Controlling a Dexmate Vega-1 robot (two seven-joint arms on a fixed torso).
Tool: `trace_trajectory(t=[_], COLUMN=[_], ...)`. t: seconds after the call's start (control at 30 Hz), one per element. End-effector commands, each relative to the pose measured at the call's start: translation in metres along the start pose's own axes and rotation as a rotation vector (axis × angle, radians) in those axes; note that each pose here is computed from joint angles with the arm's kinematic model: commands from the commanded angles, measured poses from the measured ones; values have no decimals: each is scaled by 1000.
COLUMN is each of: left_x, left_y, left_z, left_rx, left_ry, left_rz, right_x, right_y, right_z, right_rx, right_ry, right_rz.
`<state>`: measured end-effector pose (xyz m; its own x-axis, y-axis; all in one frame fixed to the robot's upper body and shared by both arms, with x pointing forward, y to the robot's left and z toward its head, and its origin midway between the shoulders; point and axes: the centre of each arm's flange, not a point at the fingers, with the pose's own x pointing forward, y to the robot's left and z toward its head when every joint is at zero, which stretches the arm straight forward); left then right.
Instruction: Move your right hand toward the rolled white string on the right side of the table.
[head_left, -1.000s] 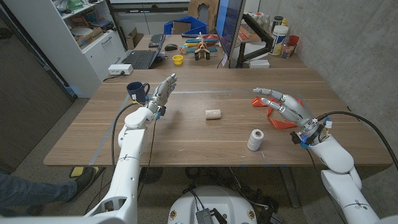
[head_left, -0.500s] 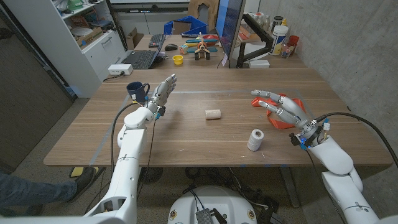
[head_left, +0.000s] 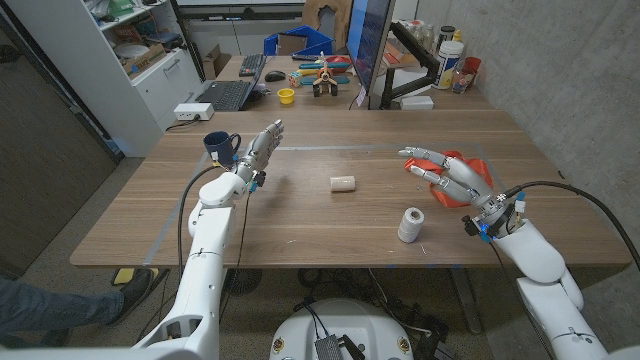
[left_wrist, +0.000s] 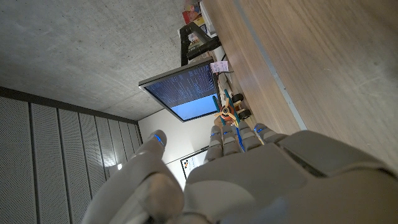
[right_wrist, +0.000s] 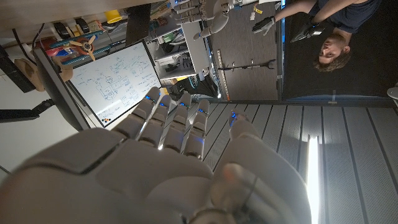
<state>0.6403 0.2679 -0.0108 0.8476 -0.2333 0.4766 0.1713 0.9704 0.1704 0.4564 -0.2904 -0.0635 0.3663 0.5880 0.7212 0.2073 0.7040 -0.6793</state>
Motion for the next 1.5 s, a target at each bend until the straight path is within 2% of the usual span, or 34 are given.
trace_trajectory(t=[0.03, 0.4, 0.9, 1.5], left_x=[2, 4, 2, 1], left_y=[-1, -3, -3, -2], left_z=[-3, -4, 2, 2], left_rx=[4, 5, 18, 15], left_ry=[7, 9, 5, 3], left_rz=[-9, -14, -11, -9], right_x=[1, -3, -7, -11], right_y=[5, 7, 11, 19], right_z=[3, 6, 11, 14], right_rx=[-57, -90, -112, -131], right_ry=[7, 16, 15, 23], right_rz=[18, 24, 22, 38])
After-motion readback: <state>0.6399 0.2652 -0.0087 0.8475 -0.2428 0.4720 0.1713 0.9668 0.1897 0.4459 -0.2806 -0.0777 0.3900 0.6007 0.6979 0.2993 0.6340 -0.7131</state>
